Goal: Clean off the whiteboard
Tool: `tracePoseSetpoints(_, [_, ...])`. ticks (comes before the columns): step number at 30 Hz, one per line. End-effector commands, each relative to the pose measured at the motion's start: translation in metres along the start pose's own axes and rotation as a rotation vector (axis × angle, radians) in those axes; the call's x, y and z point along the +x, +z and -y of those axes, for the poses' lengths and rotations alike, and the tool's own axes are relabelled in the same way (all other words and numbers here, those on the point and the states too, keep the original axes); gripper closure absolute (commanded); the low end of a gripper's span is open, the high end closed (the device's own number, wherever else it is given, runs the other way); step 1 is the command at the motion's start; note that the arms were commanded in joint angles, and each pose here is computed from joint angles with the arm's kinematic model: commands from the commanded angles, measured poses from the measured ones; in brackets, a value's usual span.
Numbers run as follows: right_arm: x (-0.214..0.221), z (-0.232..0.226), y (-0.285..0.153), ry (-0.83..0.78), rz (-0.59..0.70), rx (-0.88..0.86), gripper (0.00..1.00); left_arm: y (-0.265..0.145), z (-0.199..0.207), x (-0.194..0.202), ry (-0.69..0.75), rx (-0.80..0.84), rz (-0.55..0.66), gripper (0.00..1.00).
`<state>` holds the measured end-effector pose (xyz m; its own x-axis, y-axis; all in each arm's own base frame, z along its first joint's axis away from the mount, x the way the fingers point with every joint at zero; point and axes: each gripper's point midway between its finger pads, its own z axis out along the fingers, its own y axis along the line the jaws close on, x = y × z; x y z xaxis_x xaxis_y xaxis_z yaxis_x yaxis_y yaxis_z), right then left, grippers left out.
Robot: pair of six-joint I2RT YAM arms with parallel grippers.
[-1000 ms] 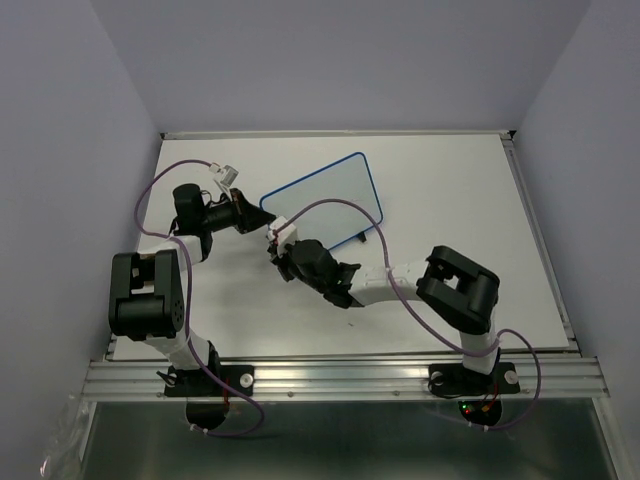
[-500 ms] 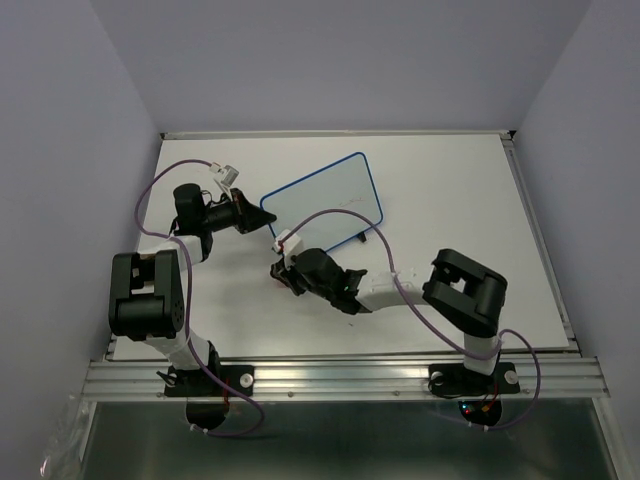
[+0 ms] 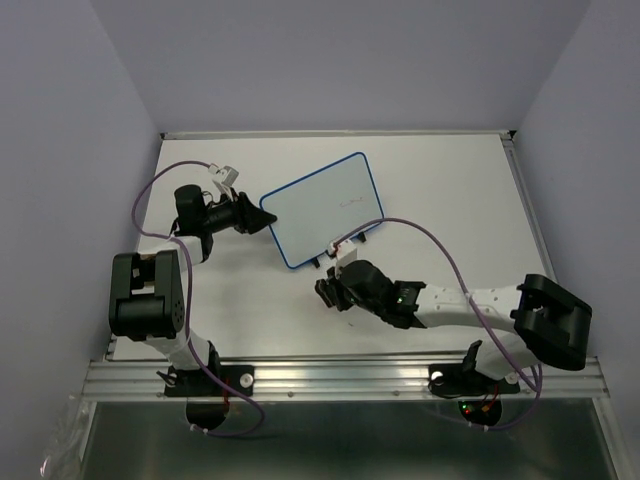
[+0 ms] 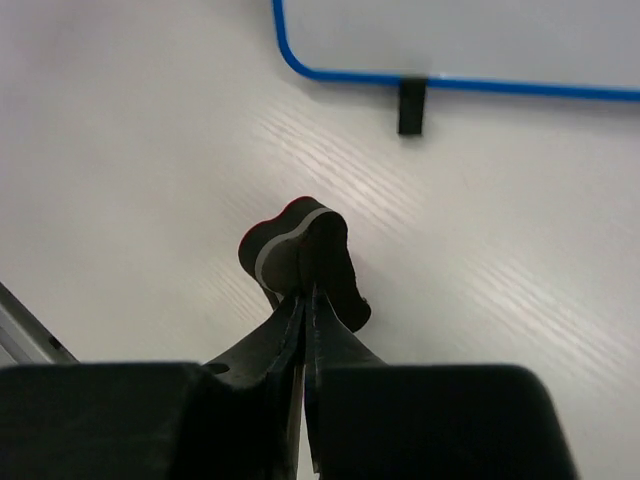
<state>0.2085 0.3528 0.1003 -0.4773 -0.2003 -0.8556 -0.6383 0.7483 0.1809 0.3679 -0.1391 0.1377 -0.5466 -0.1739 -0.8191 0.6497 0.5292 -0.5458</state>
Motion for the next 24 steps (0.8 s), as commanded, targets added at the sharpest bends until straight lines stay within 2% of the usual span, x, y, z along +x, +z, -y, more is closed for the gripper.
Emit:
tracePoseSetpoints(1, [0.035,0.032,-0.024,0.069,-0.102,0.141,0.95,-0.004,-0.011,-0.002,0.045,-0.089,0.018,0.37])
tracePoseSetpoints(2, [0.053,0.042,-0.031,0.075,-0.149,0.179,0.94,-0.004,-0.011,-0.003,0.041,-0.095,0.019,0.36])
tracePoseSetpoints(4, [0.059,0.048,-0.039,0.083,-0.160,0.196,0.92,-0.006,-0.007,-0.007,0.055,-0.096,0.029,0.32])
tracePoseSetpoints(6, [0.069,0.053,-0.044,0.105,-0.180,0.215,0.80,-0.010,-0.001,-0.014,0.067,-0.106,0.048,0.26])
tracePoseSetpoints(7, [0.071,0.054,-0.046,0.113,-0.186,0.221,0.71,-0.011,0.001,-0.015,0.069,-0.108,0.053,0.23])
tracePoseSetpoints(8, [0.071,0.054,-0.047,0.125,-0.181,0.225,0.55,-0.013,0.004,-0.017,0.075,-0.113,0.060,0.11])
tracePoseSetpoints(9, [0.071,0.055,-0.048,0.131,-0.180,0.229,0.47,-0.017,0.010,-0.025,0.095,-0.118,0.081,0.01])
tracePoseSetpoints(10, [0.064,0.056,-0.050,0.138,-0.158,0.236,0.40,-0.020,0.013,-0.026,0.088,-0.127,0.090,0.01])
tracePoseSetpoints(11, [0.058,0.055,-0.051,0.145,-0.140,0.234,0.24,-0.024,0.020,-0.036,0.112,-0.142,0.120,0.01])
tracePoseSetpoints(13, [0.041,0.060,-0.055,0.163,-0.082,0.267,0.00,-0.030,0.024,-0.045,0.113,-0.181,0.153,0.01])
tracePoseSetpoints(17, [-0.016,0.067,-0.083,0.219,0.107,0.296,0.00,-0.050,0.030,-0.061,0.079,-0.307,0.206,0.01])
tracePoseSetpoints(20, [-0.047,0.082,-0.107,0.274,0.229,0.369,0.00,-0.074,0.031,-0.089,0.060,-0.457,0.327,0.01])
tracePoseSetpoints(21, [-0.062,0.095,-0.124,0.307,0.303,0.426,0.00,-0.089,0.030,-0.106,0.025,-0.540,0.414,0.01])
tracePoseSetpoints(24, [-0.084,0.137,-0.165,0.407,0.403,0.613,0.00,-0.114,0.035,-0.127,-0.035,-0.656,0.509,0.01])
